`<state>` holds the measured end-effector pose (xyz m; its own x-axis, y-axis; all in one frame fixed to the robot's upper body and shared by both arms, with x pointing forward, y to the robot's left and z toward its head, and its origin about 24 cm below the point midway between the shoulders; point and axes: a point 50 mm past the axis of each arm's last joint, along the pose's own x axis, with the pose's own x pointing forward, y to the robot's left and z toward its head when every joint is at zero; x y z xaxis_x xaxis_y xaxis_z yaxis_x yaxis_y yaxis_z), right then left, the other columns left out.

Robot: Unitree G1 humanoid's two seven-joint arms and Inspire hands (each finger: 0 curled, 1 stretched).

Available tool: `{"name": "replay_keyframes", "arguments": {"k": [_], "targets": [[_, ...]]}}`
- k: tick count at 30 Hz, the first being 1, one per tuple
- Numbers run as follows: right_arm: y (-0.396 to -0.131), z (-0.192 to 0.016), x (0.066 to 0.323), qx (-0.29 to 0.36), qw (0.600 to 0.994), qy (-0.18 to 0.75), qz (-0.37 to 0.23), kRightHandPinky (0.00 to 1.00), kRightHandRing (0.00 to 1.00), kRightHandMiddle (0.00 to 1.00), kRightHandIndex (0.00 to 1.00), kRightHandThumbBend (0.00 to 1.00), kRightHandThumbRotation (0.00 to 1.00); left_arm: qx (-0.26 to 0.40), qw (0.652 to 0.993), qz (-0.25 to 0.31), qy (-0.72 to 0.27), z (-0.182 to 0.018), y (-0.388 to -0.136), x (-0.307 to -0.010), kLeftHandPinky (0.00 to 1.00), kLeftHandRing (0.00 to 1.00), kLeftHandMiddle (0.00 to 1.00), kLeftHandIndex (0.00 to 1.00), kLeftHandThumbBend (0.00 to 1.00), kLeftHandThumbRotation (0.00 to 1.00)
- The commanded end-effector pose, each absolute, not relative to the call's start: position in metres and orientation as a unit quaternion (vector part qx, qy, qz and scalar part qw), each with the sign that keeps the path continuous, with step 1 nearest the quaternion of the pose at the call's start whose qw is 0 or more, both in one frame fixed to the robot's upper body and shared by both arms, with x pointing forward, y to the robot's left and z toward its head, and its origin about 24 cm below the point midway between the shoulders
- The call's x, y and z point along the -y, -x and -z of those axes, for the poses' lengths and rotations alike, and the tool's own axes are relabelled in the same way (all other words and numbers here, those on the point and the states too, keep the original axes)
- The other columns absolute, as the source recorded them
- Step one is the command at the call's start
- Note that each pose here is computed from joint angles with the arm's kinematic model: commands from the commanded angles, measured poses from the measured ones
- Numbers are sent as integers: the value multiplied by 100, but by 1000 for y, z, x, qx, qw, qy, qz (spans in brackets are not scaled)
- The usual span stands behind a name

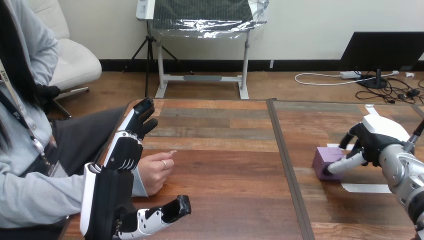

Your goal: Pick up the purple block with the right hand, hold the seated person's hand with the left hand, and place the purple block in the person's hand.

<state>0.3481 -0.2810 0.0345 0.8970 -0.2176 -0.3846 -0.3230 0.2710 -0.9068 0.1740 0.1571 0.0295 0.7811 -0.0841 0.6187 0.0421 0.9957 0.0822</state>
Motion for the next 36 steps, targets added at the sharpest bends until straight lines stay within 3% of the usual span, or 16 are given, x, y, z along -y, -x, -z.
{"name": "replay_keyframes", "arguments": {"k": [1,6,11,18,36], "targets": [[-373,-80,276,-161,770,617,-27,52,66,72,89,100,49,365,930,38,-33,-40,-187,-155,87,92,92,88,100,56],[-374,-84,274,-146,790,594,-41,72,85,88,93,100,47,365,930,39,-33,-40,-187,-155,87,92,92,88,100,56],[-374,-85,273,-138,799,583,-50,85,96,96,96,100,45,367,929,37,-34,-40,-187,-155,87,91,91,88,100,56],[-376,-89,269,-125,806,576,-62,94,99,99,99,100,45,371,927,39,-34,-40,-187,-155,87,91,92,88,100,57],[-377,-89,264,-102,806,579,-71,99,100,100,100,100,50,371,927,37,-38,-39,-187,-155,87,92,92,88,100,57]]}}
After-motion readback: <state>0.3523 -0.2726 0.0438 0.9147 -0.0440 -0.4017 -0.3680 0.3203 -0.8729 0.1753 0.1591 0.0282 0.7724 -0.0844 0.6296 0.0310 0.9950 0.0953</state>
